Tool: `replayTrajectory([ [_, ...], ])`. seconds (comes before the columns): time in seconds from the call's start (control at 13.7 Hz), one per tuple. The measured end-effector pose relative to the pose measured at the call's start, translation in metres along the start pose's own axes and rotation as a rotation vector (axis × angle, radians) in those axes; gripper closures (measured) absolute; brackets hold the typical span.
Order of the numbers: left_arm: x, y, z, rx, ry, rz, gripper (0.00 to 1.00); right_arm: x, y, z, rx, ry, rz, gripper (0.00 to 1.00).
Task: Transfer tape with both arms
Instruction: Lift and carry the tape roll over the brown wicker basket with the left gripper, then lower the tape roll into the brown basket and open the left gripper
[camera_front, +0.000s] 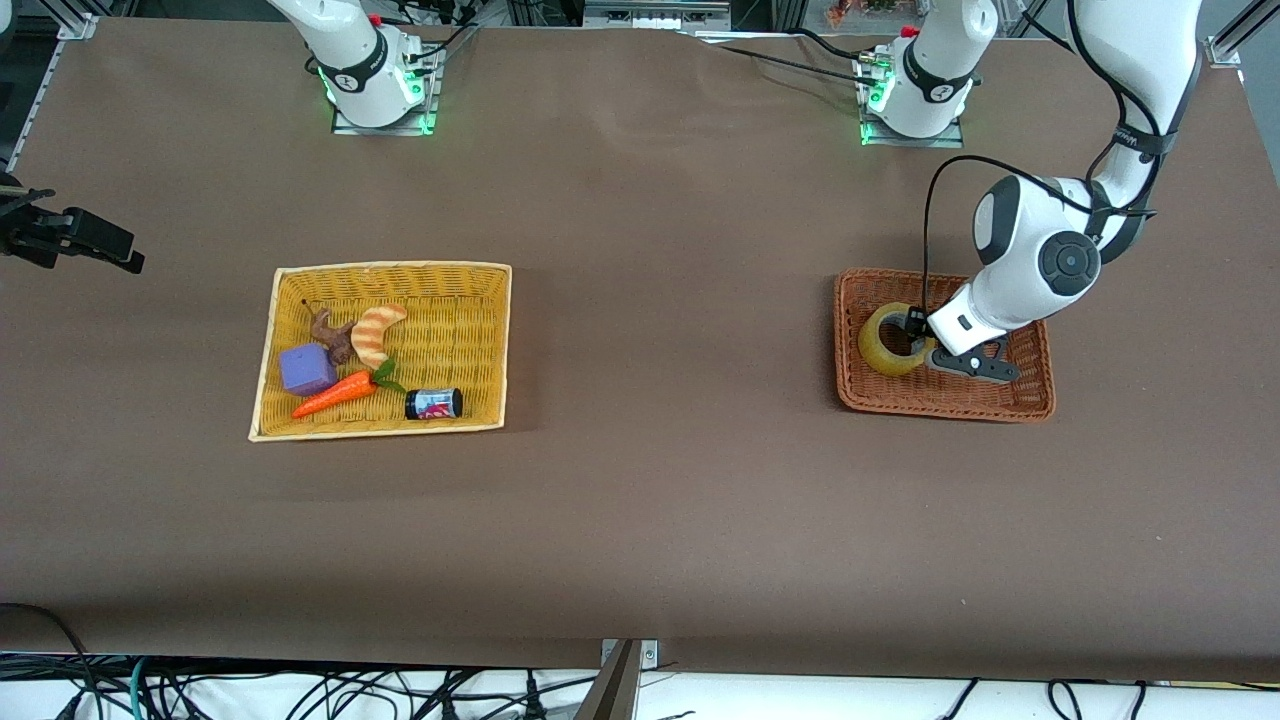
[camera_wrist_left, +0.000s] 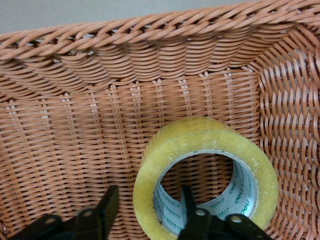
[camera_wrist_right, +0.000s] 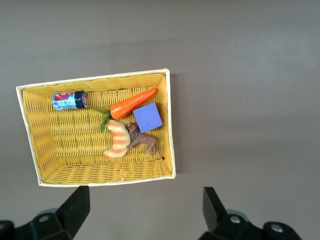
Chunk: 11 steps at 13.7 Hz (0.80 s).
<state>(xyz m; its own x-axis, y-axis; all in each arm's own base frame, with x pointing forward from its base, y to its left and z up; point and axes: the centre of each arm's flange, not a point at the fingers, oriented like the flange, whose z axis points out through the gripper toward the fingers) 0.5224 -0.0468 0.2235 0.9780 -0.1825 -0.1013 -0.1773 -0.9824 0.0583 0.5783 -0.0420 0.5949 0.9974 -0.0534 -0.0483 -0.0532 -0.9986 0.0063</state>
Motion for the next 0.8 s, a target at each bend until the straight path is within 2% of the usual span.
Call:
replayTrajectory([
  [0.22, 0.001, 0.000, -0.021, 0.004, 0.014, 0.001, 0.04, 0.000, 0.000, 0.000, 0.000, 0.000, 0.000, 0.00],
  [0.29, -0.001, 0.001, -0.038, 0.005, 0.009, 0.002, 0.00, 0.000, 0.000, 0.000, 0.000, 0.001, 0.000, 0.00],
  [0.36, -0.003, 0.003, -0.057, 0.008, 0.015, 0.004, 0.00, 0.000, 0.000, 0.000, 0.000, 0.001, 0.000, 0.00],
  [0.58, -0.005, 0.005, -0.121, 0.025, 0.105, 0.008, 0.00, 0.000, 0.000, 0.000, 0.000, 0.001, 0.000, 0.00],
  [0.8, -0.003, 0.009, -0.204, 0.027, 0.104, 0.012, 0.00, 0.000, 0.000, 0.000, 0.000, 0.001, 0.000, 0.00],
])
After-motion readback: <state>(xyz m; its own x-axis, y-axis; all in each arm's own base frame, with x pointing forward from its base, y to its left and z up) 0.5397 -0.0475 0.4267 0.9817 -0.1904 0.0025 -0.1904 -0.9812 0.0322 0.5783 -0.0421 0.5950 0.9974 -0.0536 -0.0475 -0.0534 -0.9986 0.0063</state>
